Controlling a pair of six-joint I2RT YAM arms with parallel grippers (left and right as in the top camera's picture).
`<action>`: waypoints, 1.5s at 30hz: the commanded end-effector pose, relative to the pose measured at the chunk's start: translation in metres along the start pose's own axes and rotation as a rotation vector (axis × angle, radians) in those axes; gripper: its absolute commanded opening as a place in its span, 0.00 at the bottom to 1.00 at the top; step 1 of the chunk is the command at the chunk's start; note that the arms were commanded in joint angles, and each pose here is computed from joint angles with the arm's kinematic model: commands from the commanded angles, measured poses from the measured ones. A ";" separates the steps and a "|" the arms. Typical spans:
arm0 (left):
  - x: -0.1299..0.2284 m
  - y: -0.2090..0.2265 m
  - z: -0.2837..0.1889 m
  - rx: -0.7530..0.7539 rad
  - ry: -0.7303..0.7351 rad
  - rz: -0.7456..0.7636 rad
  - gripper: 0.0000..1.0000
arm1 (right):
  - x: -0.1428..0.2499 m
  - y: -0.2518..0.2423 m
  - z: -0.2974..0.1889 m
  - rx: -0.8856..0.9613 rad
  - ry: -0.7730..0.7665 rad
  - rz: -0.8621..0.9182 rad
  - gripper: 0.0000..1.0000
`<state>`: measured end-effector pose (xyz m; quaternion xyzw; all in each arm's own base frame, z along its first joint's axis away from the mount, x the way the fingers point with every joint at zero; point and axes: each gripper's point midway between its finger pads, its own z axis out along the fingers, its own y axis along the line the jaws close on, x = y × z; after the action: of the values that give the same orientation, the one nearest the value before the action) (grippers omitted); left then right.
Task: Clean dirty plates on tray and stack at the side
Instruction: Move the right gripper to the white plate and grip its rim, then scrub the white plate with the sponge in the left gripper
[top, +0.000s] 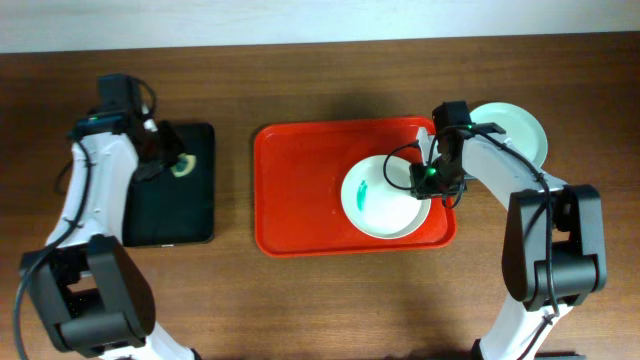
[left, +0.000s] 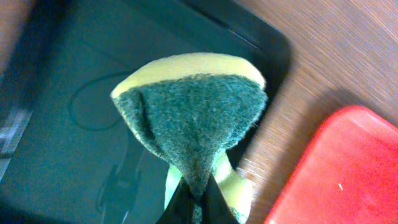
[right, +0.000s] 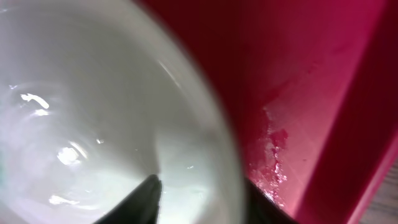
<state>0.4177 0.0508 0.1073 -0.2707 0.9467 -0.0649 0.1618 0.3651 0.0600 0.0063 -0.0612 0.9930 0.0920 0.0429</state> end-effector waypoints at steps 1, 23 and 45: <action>0.028 -0.058 -0.003 0.091 0.031 0.156 0.00 | 0.006 0.005 0.013 -0.045 0.028 0.086 0.18; 0.201 -0.166 0.084 0.017 0.278 0.591 0.00 | -0.027 0.117 0.029 -0.194 -0.116 -0.068 0.08; 0.197 -0.136 0.076 -0.038 0.316 0.601 0.00 | -0.024 0.112 0.031 -0.166 -0.104 -0.063 0.04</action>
<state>0.3587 -0.2032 0.0220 0.0302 0.9930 -0.1136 0.0092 0.3798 0.1862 0.0078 -0.0943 0.9713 0.1941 0.1000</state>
